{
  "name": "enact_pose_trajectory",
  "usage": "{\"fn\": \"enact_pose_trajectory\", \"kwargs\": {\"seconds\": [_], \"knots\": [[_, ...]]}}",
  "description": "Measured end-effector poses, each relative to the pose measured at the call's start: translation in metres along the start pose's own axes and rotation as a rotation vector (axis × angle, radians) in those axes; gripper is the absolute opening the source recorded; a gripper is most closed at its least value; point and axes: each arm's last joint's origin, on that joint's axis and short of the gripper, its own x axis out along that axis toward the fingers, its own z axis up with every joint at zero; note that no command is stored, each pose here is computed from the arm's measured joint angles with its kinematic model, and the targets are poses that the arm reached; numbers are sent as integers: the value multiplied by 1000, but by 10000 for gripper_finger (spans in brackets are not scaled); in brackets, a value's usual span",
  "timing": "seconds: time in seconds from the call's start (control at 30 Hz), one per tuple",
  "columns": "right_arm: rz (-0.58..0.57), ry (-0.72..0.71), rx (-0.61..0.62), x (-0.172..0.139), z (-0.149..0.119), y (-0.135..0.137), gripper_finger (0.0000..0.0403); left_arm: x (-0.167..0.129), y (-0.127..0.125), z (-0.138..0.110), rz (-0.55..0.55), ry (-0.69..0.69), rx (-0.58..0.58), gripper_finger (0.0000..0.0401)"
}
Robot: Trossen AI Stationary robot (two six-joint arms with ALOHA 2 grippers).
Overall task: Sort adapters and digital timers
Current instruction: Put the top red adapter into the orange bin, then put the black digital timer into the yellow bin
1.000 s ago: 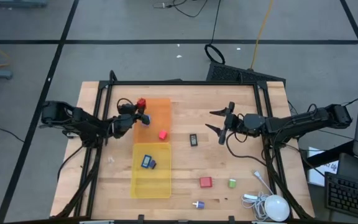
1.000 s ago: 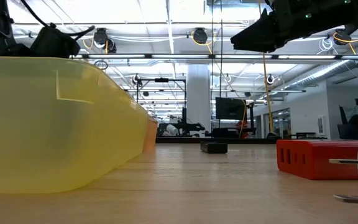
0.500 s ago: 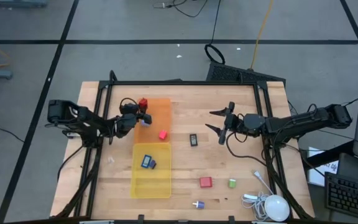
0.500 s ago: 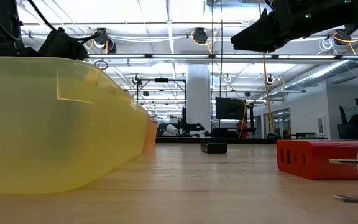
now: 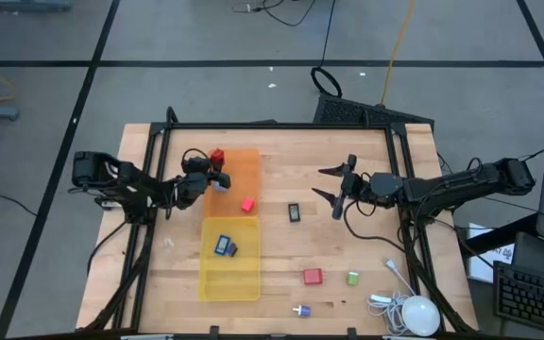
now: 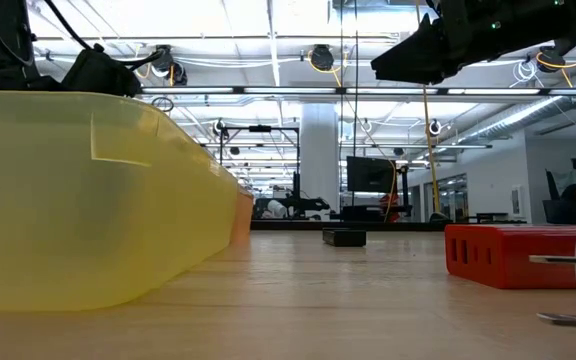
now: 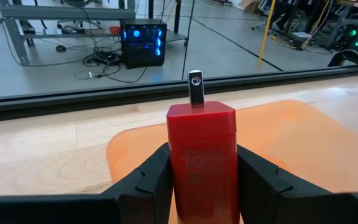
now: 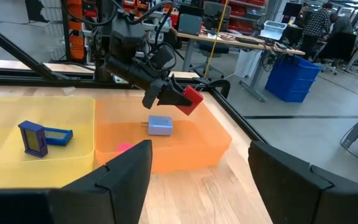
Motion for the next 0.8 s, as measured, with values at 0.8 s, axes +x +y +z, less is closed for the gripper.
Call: {"fn": "enact_pose_trajectory", "kwargs": {"seconds": [0.8], "knots": [[0,0,0,0,0,0,254,0,0,0,-11,5,2,226]]}}
